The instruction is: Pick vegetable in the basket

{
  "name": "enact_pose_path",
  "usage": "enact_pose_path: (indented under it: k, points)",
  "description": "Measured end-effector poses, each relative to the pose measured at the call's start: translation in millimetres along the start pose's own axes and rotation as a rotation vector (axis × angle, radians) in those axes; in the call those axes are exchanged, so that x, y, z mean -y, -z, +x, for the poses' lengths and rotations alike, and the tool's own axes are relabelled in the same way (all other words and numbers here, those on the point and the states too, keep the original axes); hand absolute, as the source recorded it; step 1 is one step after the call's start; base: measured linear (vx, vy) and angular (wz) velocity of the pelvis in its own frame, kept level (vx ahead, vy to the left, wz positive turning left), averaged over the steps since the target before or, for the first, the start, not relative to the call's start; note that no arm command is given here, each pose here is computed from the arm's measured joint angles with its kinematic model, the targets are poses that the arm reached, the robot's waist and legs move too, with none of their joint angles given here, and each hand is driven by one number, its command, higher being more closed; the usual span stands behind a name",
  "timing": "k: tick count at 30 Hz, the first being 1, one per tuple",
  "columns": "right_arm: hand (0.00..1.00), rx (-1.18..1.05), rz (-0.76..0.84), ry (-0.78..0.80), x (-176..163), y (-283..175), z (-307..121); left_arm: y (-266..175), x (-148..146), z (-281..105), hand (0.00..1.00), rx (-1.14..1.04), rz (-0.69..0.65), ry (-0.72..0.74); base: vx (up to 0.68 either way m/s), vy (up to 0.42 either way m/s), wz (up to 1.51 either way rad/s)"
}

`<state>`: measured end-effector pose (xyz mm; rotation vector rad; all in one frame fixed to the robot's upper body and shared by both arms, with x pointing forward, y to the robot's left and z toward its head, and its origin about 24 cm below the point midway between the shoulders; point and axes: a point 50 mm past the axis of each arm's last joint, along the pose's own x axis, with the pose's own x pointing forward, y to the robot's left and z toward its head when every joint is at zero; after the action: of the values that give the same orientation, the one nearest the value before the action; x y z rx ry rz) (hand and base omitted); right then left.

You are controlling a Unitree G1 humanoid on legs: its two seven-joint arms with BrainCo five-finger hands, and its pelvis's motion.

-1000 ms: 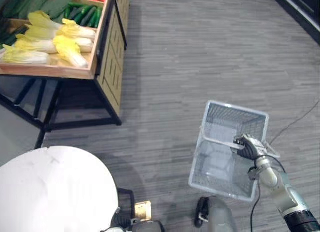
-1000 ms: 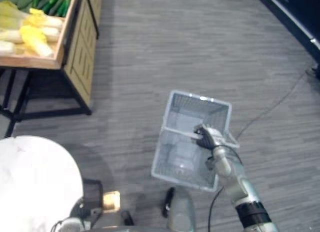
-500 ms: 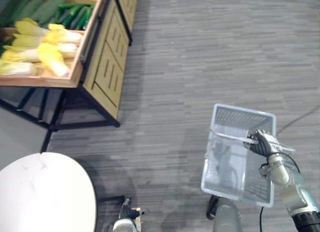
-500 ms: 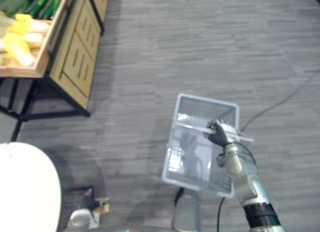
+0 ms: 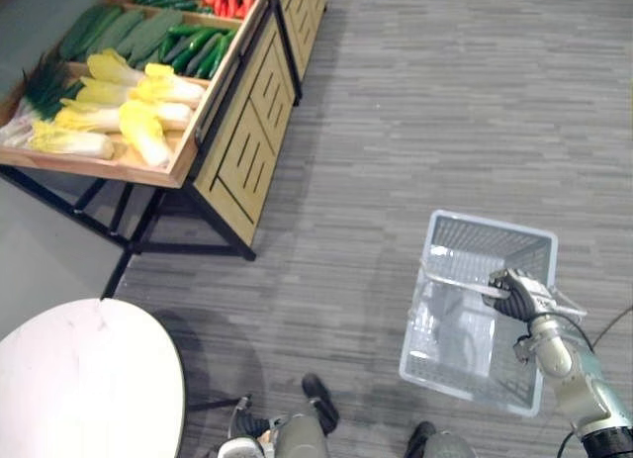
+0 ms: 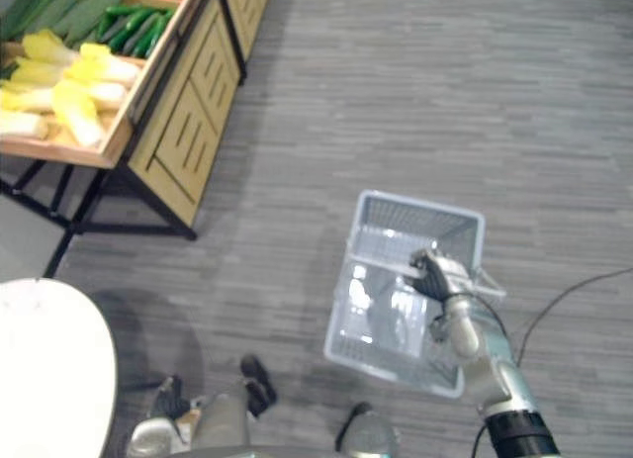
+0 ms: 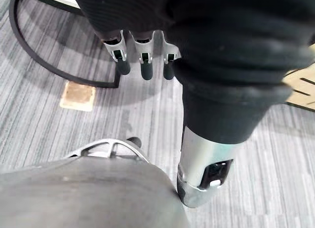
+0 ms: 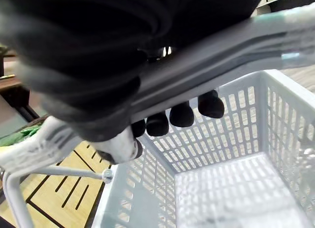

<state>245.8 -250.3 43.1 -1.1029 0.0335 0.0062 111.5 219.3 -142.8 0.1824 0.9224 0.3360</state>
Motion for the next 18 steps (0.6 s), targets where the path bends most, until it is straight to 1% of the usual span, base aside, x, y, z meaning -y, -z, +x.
enact_pose_path:
  k: [3,8,10,14,16,18]
  points:
    - [1.0,0.0,0.055,0.001,-9.3,-6.4,1.0,-3.1,-11.0,2.8,0.0,0.008,0.005,-0.029,0.26,0.179,0.45]
    - [1.0,0.058,0.081,0.025,-6.9,-20.9,10.4,-2.0,-11.2,2.6,0.0,-0.004,-0.003,-0.036,0.12,0.123,0.07]
    - [1.0,0.046,0.095,0.001,-15.4,-20.8,8.7,-4.3,-15.0,3.9,0.0,0.002,0.007,-0.046,0.19,0.209,0.06]
    - [1.0,0.02,0.111,-0.102,-42.0,-21.8,3.5,-7.2,-17.6,5.7,0.0,0.008,0.044,-0.045,0.3,0.319,0.28]
    - [1.0,0.013,0.131,-0.109,-47.6,-24.1,3.1,-7.8,-19.1,6.2,0.0,0.01,0.061,-0.043,0.31,0.246,0.5]
    - [1.0,0.0,0.101,-0.124,-50.8,-20.8,2.0,-2.4,-19.2,4.2,0.0,-0.009,0.07,-0.046,0.33,0.133,0.42]
